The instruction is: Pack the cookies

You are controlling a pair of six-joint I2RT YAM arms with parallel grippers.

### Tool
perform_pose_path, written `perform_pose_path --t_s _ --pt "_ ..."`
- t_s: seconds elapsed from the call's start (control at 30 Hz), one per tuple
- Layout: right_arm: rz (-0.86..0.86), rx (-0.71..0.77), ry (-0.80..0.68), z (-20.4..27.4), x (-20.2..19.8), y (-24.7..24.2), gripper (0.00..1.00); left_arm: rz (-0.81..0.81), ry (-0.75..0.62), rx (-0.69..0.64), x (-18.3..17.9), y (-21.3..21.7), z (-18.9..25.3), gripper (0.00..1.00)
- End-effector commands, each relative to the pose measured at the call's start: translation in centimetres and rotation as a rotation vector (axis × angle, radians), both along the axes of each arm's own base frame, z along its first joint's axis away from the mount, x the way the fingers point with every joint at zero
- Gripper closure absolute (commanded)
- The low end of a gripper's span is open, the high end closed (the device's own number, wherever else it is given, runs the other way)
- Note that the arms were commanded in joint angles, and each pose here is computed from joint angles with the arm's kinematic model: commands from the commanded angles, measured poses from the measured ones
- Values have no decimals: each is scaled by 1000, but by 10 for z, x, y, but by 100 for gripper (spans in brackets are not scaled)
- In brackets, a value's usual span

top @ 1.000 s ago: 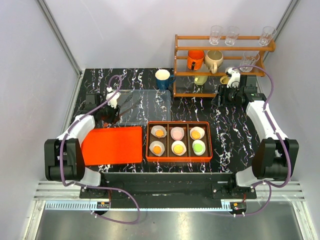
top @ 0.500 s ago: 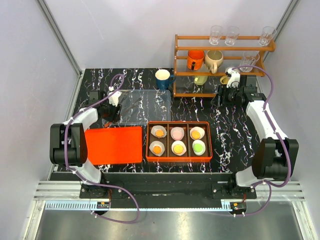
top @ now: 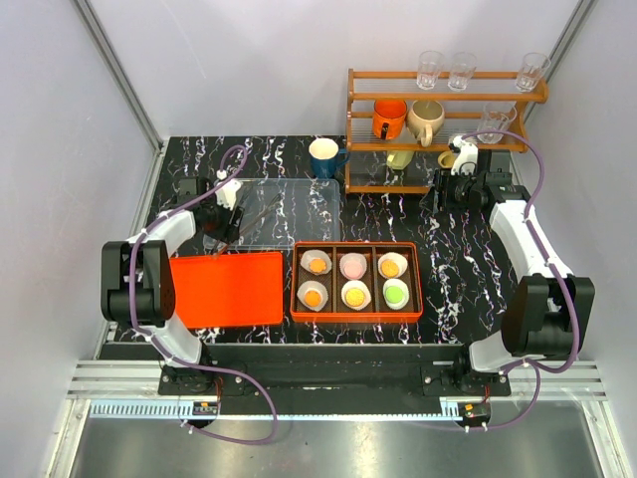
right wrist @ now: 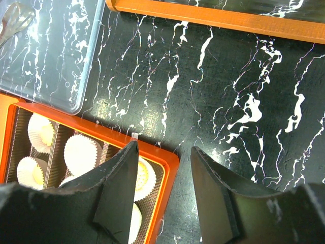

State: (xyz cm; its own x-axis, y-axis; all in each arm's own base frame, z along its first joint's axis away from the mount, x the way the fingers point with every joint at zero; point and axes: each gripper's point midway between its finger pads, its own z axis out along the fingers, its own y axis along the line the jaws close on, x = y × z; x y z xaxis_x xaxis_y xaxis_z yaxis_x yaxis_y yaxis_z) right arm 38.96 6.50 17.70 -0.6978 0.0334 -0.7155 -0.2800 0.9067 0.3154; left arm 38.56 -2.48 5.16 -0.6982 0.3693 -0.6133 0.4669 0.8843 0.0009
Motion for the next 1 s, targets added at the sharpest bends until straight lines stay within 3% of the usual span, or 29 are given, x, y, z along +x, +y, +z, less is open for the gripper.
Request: perform_pose_path --t_s 0.0,0.37,0.57,0.8,0.97 --pt "25 1 -58 17 3 1 46 10 -82 27 15 7 27 35" --pt "76 2 -95 39 -6 16 45 60 -201 3 -1 21 91 29" --pt "222 -117 -130 56 -19 67 44 149 -161 106 -51 64 102 29" --pt "392 -125 -170 79 -29 128 44 234 -48 191 -114 115 89 29" --pt "538 -148 -159 69 -40 180 44 301 30 223 -151 144 69 29"
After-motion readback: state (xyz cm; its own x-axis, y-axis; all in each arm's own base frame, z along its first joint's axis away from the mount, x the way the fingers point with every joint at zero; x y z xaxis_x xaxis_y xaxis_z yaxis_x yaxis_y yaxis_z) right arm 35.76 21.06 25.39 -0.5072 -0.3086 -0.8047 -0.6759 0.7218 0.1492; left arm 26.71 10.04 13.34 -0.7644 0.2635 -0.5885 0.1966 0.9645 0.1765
